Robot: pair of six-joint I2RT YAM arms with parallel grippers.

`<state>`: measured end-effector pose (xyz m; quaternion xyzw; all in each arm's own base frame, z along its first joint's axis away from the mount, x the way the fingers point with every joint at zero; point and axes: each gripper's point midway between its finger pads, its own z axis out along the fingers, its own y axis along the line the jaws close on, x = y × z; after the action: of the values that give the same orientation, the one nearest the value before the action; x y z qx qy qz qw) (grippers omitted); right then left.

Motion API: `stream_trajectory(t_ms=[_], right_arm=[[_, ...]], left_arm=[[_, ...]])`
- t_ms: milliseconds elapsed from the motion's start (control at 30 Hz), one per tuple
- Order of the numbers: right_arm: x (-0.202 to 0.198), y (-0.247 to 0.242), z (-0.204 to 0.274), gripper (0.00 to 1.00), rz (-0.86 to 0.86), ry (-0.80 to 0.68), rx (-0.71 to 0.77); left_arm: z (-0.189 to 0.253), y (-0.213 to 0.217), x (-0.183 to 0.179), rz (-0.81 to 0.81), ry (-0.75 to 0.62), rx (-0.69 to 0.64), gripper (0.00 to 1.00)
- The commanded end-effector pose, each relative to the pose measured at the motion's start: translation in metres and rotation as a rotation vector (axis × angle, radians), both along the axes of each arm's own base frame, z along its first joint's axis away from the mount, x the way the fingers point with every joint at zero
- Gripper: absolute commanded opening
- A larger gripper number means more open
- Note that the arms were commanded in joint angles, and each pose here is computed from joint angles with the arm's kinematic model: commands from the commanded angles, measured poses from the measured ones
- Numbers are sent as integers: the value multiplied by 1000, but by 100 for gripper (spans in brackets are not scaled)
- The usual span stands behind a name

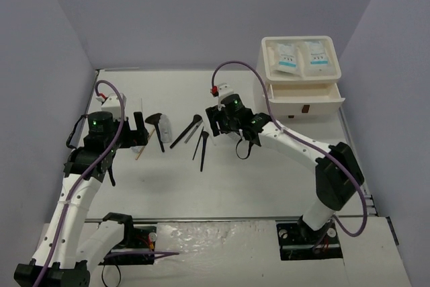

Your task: Organize the makeup

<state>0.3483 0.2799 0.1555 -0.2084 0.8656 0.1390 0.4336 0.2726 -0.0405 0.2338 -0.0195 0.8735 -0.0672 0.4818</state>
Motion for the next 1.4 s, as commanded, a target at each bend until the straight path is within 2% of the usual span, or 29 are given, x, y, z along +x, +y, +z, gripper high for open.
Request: stream_trajectory(t_ms=[0,433,800,933,1133,1233,1367], right_arm=[[47,27,8,61,-19,-91,18],[96,75,-67,41,21,-16,-44],[115,72,-115,29,-16,15,-90],[115,68,-126,19,-23,31,-100],[120,62,-123,1,-32,23,-98],[124,61,-101,0,-33,-14,-87],[124,61,-41,0,-31,-99,-31]], left_arm=[[15,2,11,16,-58,-5,94],[12,0,12,10,-38,-13,94],[11,-3,13,-4,-32,-26,94],[11,-3,12,-3,-33,-29,94],[12,-3,12,-2,-35,-31,94],[11,-2,13,-1,-32,-30,94],[12,-3,13,0,-36,-31,94]])
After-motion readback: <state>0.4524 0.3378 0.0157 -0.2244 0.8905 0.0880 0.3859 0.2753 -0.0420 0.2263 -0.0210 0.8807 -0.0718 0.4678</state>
